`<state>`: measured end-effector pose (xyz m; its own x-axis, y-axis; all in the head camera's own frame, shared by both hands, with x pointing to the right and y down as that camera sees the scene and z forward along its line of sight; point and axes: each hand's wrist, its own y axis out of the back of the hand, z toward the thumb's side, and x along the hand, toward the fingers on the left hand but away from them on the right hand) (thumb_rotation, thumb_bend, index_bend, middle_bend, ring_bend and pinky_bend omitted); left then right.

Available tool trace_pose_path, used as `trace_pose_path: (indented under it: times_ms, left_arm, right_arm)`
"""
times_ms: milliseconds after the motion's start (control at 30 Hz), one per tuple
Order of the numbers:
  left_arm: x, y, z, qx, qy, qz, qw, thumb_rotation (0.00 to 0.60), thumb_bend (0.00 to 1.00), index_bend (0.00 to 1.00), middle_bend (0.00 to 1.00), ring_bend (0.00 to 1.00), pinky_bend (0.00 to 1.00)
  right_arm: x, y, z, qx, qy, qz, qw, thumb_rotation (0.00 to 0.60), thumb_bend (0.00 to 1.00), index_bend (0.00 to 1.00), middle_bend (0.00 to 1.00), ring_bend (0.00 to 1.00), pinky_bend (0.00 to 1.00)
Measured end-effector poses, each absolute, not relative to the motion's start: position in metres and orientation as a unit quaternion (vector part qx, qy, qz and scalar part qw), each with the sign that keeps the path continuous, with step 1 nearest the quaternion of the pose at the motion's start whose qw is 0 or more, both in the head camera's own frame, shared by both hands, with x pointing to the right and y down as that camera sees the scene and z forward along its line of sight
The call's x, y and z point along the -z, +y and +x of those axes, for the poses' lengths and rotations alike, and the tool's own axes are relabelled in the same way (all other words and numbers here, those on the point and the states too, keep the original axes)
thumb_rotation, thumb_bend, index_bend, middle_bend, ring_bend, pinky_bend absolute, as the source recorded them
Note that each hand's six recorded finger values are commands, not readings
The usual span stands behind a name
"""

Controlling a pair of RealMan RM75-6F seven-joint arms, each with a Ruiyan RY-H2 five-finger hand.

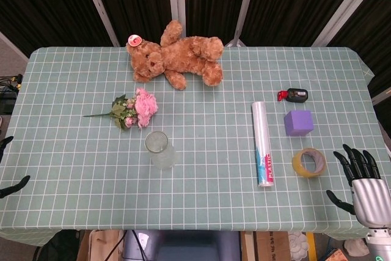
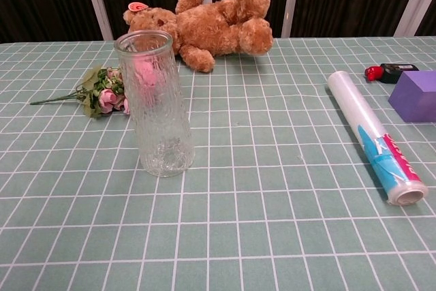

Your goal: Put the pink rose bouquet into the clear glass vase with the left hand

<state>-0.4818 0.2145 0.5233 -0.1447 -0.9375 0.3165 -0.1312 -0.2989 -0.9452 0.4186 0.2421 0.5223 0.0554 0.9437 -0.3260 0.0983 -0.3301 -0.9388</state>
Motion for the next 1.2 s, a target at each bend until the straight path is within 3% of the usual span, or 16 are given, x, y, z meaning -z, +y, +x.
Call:
trace_pose_path:
  times_ms: [267,600,800,1200]
  left_arm:
    - [-0.541,0.194,-0.478,0.586,0.465,-0.577,0.328,0.600,0.20,0.14,0.01,0.00,0.00]
    - [-0.569,0.104,-0.437,0.602,0.402,-0.602,0.336,0.600,0.20,0.12,0.00,0.00,0.00]
    - [-0.588,0.069,-0.400,0.612,0.374,-0.605,0.344,0.600,0.20,0.11,0.00,0.00,0.00]
    - [-0.645,0.042,-0.322,0.639,0.313,-0.611,0.347,0.600,0.16,0.10,0.00,0.00,0.00]
  right_arm:
    - [-0.521,0.241,0.425,-0.543,-0.435,-0.607,0.384,0.600,0.20,0.14,0.08,0.09,0.00]
    - [-0.527,0.239,0.428,-0.554,-0.430,-0.603,0.380,0.600,0.20,0.14,0.08,0.09,0.00]
    - [-0.532,0.238,0.427,-0.561,-0.423,-0.602,0.379,0.600,0.20,0.14,0.08,0.09,0.00]
    - [-0.540,0.236,0.427,-0.573,-0.415,-0.599,0.374,0.600,0.20,0.14,0.08,0.09,0.00]
